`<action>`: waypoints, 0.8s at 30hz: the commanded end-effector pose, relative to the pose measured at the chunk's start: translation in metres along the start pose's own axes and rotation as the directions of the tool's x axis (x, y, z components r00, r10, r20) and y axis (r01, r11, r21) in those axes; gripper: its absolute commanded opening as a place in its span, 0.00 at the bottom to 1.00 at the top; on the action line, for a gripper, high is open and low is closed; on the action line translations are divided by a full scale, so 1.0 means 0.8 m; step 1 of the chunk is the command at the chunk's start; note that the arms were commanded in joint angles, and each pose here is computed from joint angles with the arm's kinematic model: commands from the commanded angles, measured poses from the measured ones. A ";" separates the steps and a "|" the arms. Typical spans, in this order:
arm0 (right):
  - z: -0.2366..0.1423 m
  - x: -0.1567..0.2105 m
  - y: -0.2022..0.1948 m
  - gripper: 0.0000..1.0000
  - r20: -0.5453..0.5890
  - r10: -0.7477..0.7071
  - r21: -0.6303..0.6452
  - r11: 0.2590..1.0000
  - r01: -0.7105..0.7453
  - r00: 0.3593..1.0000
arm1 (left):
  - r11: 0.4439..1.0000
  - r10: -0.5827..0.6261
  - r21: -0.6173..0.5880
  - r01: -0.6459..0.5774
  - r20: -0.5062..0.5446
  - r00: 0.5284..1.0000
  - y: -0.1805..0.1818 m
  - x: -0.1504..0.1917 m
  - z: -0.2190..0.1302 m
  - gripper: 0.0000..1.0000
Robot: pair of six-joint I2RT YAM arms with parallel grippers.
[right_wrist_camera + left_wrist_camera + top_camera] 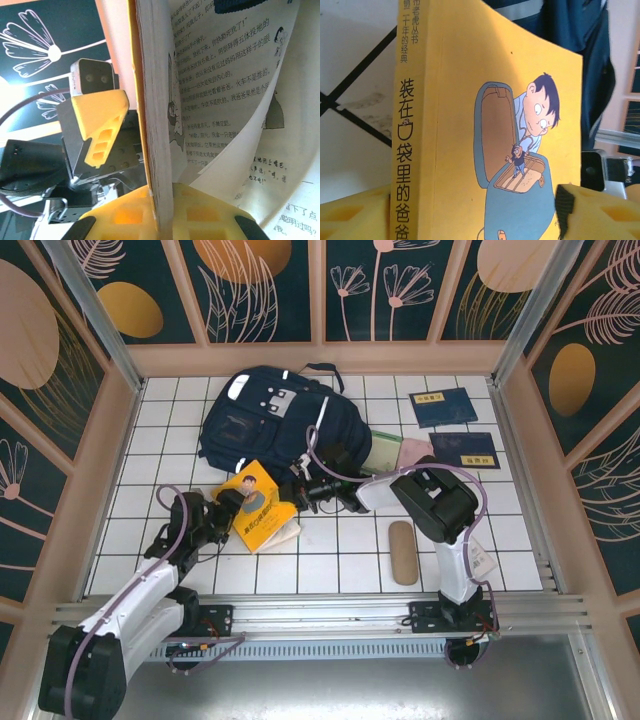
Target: Pack the student bag
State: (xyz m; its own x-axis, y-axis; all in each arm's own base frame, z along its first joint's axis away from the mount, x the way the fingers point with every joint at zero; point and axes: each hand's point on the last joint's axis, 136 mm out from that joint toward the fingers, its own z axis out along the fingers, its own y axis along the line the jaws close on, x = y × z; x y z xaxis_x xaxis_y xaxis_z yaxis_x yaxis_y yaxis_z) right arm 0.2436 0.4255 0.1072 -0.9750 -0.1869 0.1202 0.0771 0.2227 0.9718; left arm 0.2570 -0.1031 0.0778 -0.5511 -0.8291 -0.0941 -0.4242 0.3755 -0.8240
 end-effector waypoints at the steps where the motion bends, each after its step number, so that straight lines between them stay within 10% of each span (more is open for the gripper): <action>1: -0.014 0.001 0.052 0.09 0.015 -0.082 -0.103 0.991 0.083 0.997 | 0.993 -0.015 0.115 0.011 0.037 0.999 -0.023 -0.009 -0.002 0.68; 15: -0.016 0.002 0.046 0.11 0.032 -0.067 -0.094 0.993 0.070 0.997 | 0.982 0.009 0.187 -0.027 0.094 0.996 -0.056 -0.022 -0.016 0.14; 24: -0.023 -0.010 0.034 0.51 0.106 -0.120 0.065 0.991 0.113 0.987 | 0.978 0.071 0.182 -0.098 0.151 0.986 -0.079 -0.033 -0.037 0.00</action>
State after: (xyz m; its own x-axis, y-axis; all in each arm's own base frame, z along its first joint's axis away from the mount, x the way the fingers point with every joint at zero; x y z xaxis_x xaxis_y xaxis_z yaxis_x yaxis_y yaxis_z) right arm 0.2508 0.4156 0.1146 -0.9875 -0.1249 0.0961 0.0628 0.2474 0.9669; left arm 0.2655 -0.0957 0.1094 -0.4984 -0.8523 -0.1588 -0.3277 0.3548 -0.8756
